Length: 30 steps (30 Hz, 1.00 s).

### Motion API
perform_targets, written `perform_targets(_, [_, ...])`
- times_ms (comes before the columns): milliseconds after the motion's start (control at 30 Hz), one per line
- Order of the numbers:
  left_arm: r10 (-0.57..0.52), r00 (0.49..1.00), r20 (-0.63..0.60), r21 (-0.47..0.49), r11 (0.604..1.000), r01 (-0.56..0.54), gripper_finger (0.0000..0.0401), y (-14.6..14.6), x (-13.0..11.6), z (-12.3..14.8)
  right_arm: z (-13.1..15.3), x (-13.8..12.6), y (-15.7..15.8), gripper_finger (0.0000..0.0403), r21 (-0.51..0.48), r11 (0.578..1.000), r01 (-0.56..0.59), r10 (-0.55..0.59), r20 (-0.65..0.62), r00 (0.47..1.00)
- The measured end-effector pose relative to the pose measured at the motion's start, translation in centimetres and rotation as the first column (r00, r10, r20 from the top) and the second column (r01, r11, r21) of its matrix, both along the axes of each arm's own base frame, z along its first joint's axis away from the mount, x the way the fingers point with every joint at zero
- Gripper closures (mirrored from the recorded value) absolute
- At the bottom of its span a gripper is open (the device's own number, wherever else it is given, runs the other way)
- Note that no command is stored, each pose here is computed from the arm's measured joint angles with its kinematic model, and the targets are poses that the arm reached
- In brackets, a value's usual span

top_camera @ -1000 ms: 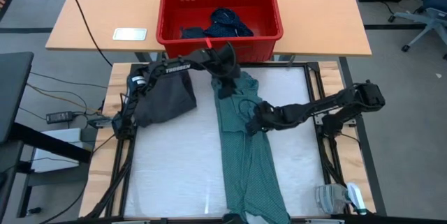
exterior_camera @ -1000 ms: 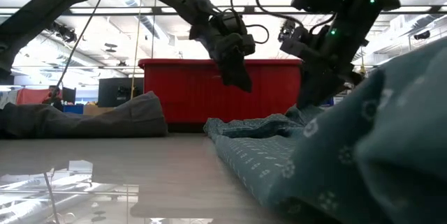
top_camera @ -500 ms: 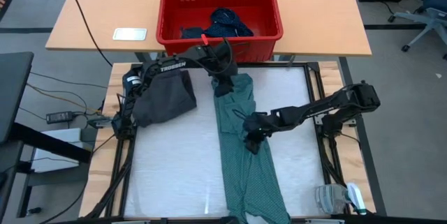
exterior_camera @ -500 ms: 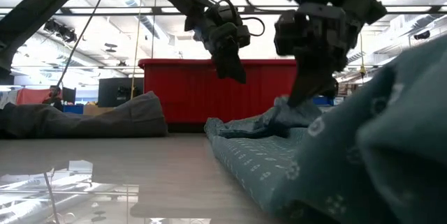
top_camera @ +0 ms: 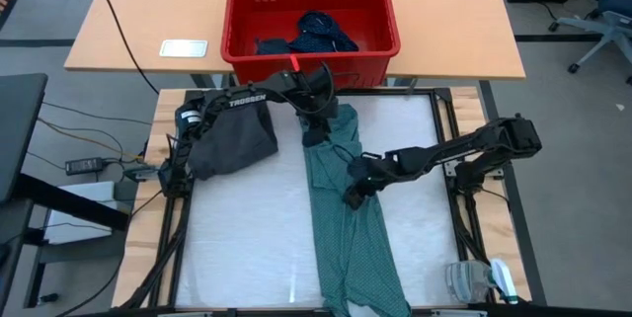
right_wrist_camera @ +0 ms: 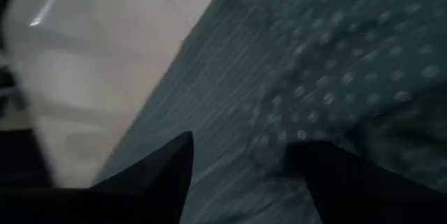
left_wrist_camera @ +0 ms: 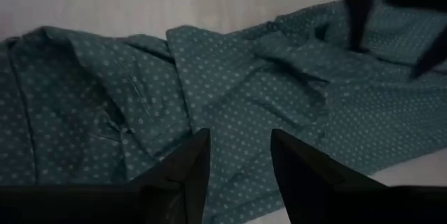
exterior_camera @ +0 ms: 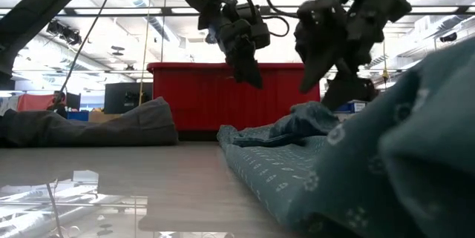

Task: Fold laundry
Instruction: Fold the dark green polo

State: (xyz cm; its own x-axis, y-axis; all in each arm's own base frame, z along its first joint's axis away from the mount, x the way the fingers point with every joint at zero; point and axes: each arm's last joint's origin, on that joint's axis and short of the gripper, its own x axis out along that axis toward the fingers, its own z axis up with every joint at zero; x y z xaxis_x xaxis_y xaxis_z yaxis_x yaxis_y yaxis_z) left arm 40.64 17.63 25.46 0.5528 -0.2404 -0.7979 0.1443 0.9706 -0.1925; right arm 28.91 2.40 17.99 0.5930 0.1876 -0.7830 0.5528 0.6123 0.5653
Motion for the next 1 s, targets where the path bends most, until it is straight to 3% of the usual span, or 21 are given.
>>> perform_targets(100, [-0.001, 1.000, -0.029, -0.012, 1.000, 0.000, 0.0246, 0.3, 0.4, -1.4, 0.7, -0.3, 0.3, 0.0131, 0.107, 0.994, -0.036, 0.035, 0.008, 0.999])
perform_targets(200, [-0.001, 0.997, -0.074, -0.033, 0.999, -0.001, 0.0246, 0.5, 0.9, -3.3, 1.3, -0.7, 0.4, 0.0136, 0.146, 0.989, -0.020, 0.020, -0.001, 1.000])
perform_targets(400, [0.014, 0.986, -0.166, -0.024, 1.000, -0.018, 0.0246, 1.3, 1.7, -7.8, 1.4, -1.4, 0.5, 0.0147, 0.022, 0.998, 0.054, -0.053, -0.035, 0.998])
perform_targets(467, [0.061, 0.976, -0.209, 0.022, 0.998, -0.057, 0.0246, 2.1, 1.5, -8.7, 1.1, -1.7, 0.7, 0.0151, 0.010, 0.999, 0.045, -0.044, -0.074, 0.996])
perform_targets(533, [0.083, 0.975, -0.206, -0.003, 0.996, -0.085, 0.0247, 2.9, 1.2, -8.7, 1.1, -2.0, 1.1, 0.0155, -0.013, 1.000, 0.016, -0.017, -0.090, 0.996])
perform_targets(633, [0.127, 0.975, -0.181, -0.002, 0.992, -0.129, 0.0254, 3.6, 0.4, -7.0, 1.4, -2.4, 2.0, 0.0158, -0.056, 0.998, -0.022, 0.017, -0.083, 0.996])
perform_targets(800, [0.144, 0.987, -0.073, 0.002, 0.989, -0.145, 0.0271, 2.8, -1.4, -0.3, 2.8, -3.4, 3.7, 0.0159, -0.091, 0.991, -0.097, 0.096, -0.021, 0.995])
perform_targets(900, [0.112, 0.991, -0.066, -0.066, 0.991, -0.117, 0.0277, 0.5, -2.6, 2.8, 3.8, -4.3, 4.9, 0.0159, -0.123, 0.974, -0.192, 0.194, 0.012, 0.981])
perform_targets(1000, [0.012, 0.997, -0.077, -0.118, 0.993, -0.021, 0.0278, -3.9, -2.9, 5.0, 4.2, -5.2, 6.5, 0.0159, -0.144, 0.925, -0.351, 0.358, 0.027, 0.933])
